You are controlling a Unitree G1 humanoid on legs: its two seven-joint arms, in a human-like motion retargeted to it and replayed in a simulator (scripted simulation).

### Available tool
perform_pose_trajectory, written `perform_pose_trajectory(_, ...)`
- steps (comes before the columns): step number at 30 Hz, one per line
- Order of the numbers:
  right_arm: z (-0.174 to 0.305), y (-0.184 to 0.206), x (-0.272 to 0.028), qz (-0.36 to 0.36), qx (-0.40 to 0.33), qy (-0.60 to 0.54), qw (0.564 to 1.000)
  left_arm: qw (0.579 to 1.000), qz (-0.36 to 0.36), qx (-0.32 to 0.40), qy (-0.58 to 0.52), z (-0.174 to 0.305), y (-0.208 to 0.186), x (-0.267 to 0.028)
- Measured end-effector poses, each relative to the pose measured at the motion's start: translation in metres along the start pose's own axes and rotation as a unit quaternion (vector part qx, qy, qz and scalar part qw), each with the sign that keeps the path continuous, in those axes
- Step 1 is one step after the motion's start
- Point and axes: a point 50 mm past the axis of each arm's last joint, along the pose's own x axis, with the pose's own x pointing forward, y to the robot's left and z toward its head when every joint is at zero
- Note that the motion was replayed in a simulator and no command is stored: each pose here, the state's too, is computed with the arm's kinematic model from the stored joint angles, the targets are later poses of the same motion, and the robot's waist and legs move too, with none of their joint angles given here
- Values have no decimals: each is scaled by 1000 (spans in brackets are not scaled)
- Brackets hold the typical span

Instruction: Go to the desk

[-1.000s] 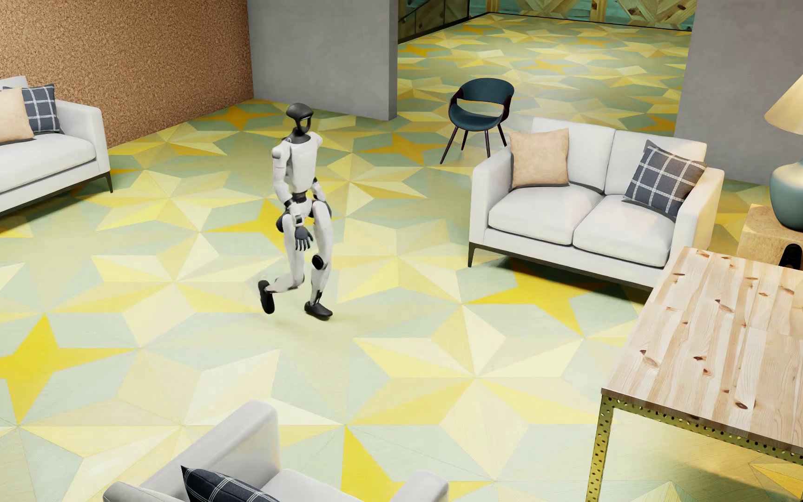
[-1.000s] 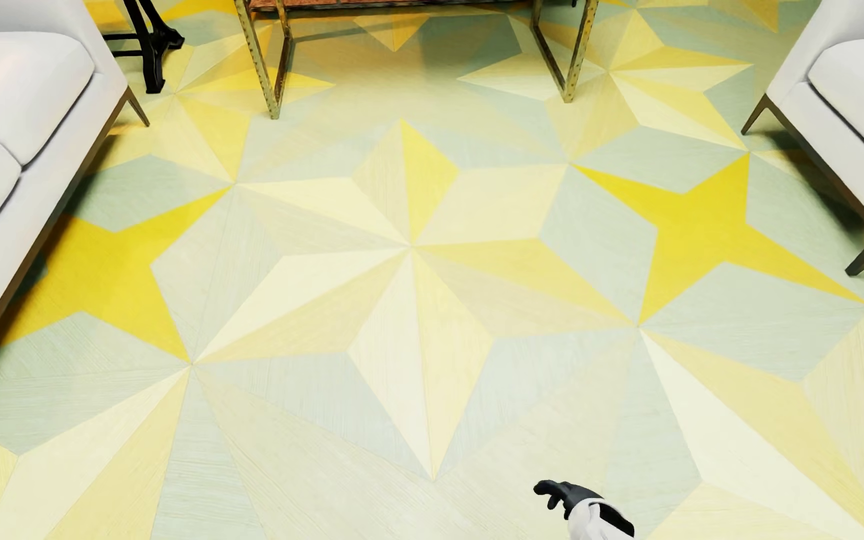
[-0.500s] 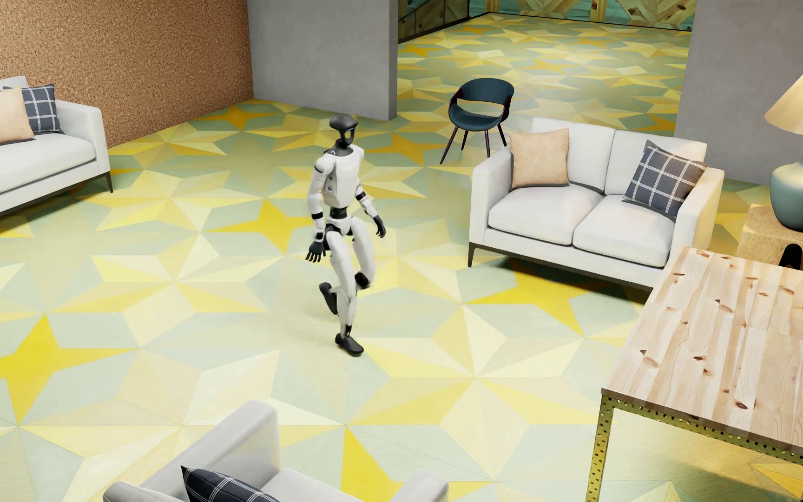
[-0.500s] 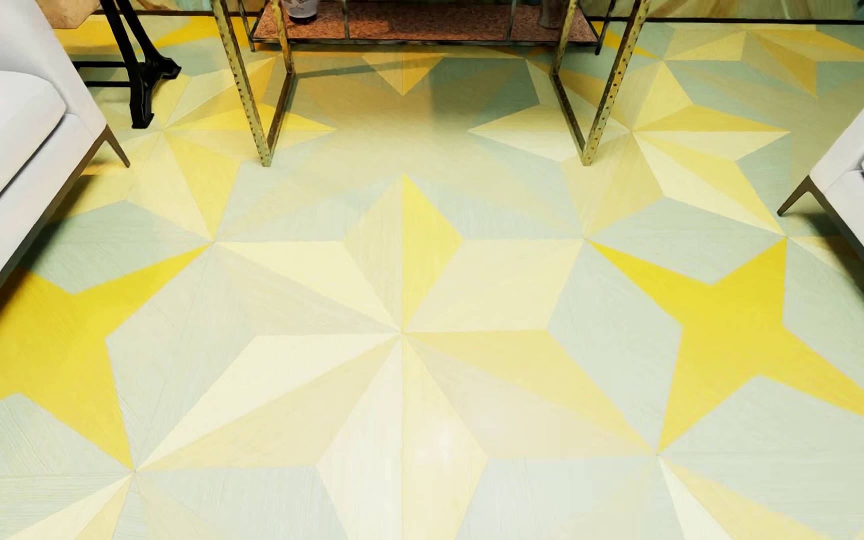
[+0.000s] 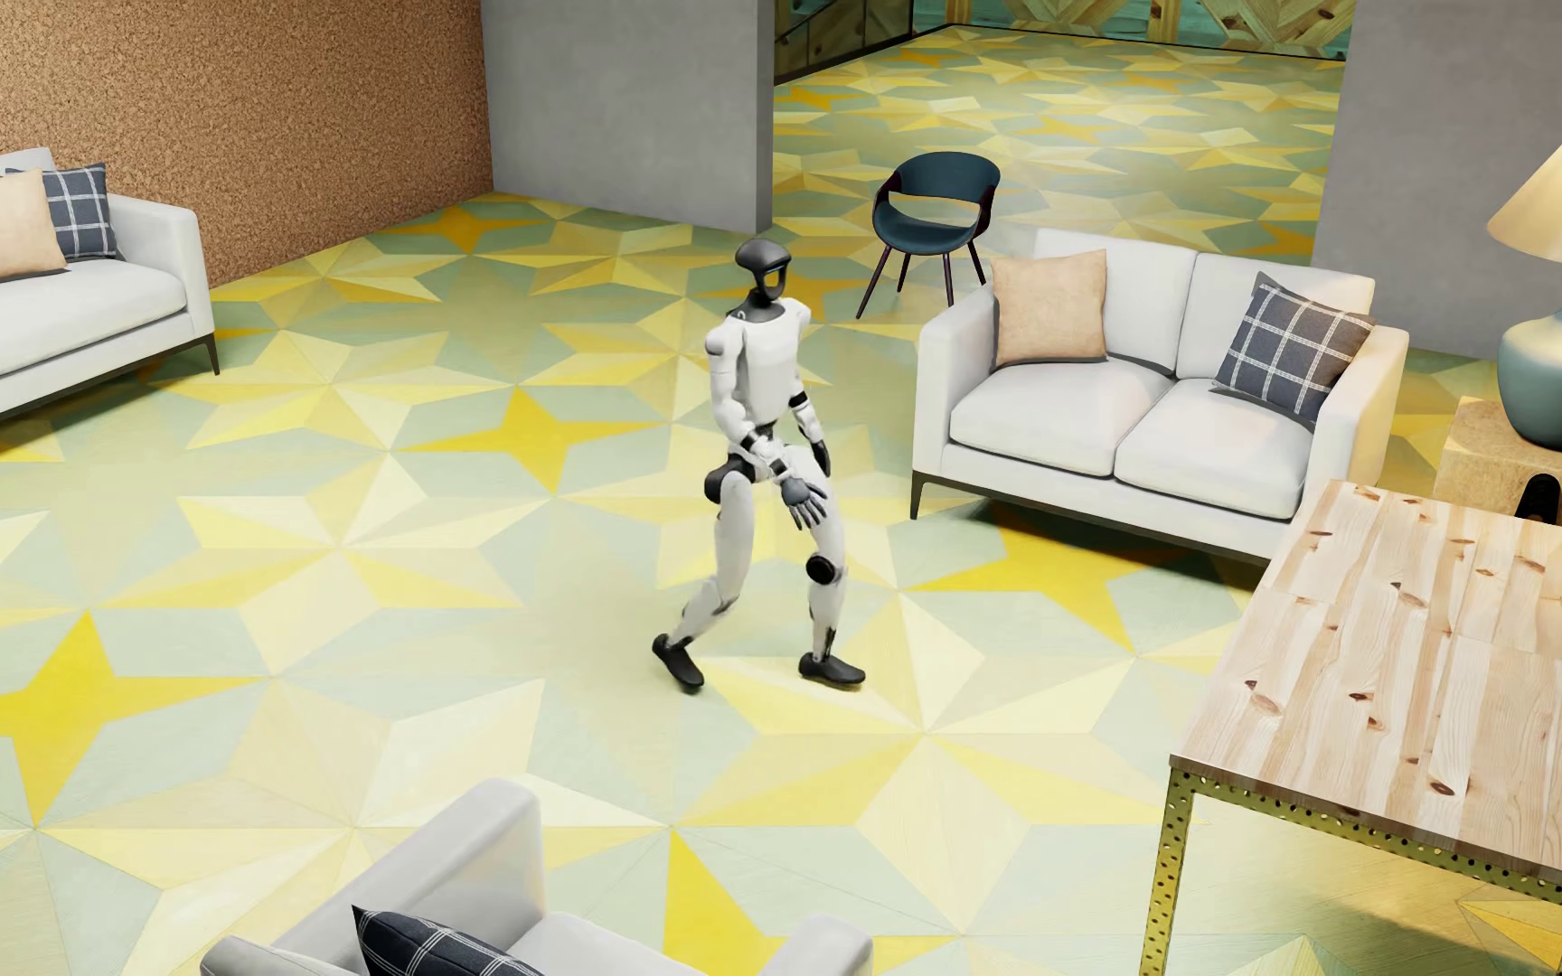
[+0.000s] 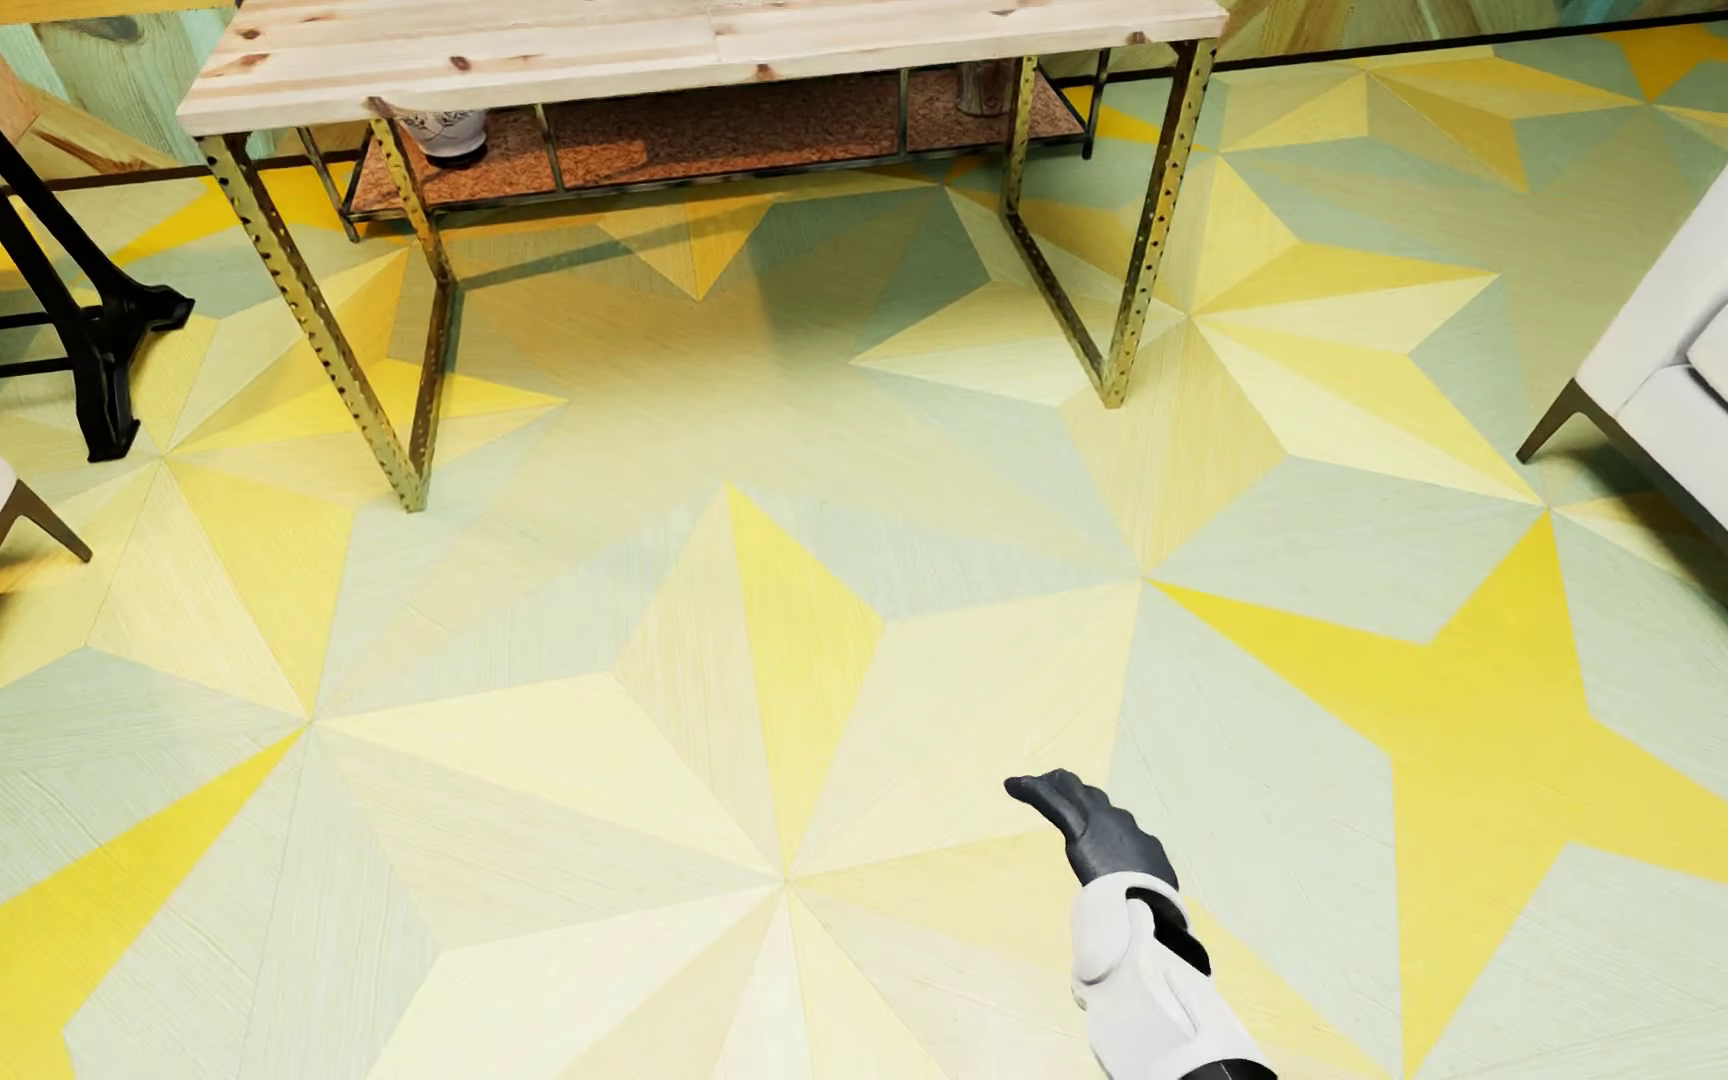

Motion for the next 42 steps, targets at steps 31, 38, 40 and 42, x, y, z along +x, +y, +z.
perform_pose_trajectory(31,-41,-40,16,1,-88,80,993,994,62,-28,-90,48,40,1)
perform_pose_trajectory(38,-8,-32,13,-19,-45,15,999,998,-19,21,-59,41,-1,0)
perform_pose_trajectory(40,-17,-2,2,55,-92,2,994,996,6,2,-92,54,0,-4)
perform_pose_trajectory(42,-46,26,-11,116,-129,46,984,991,46,-11,-124,66,7,-8)
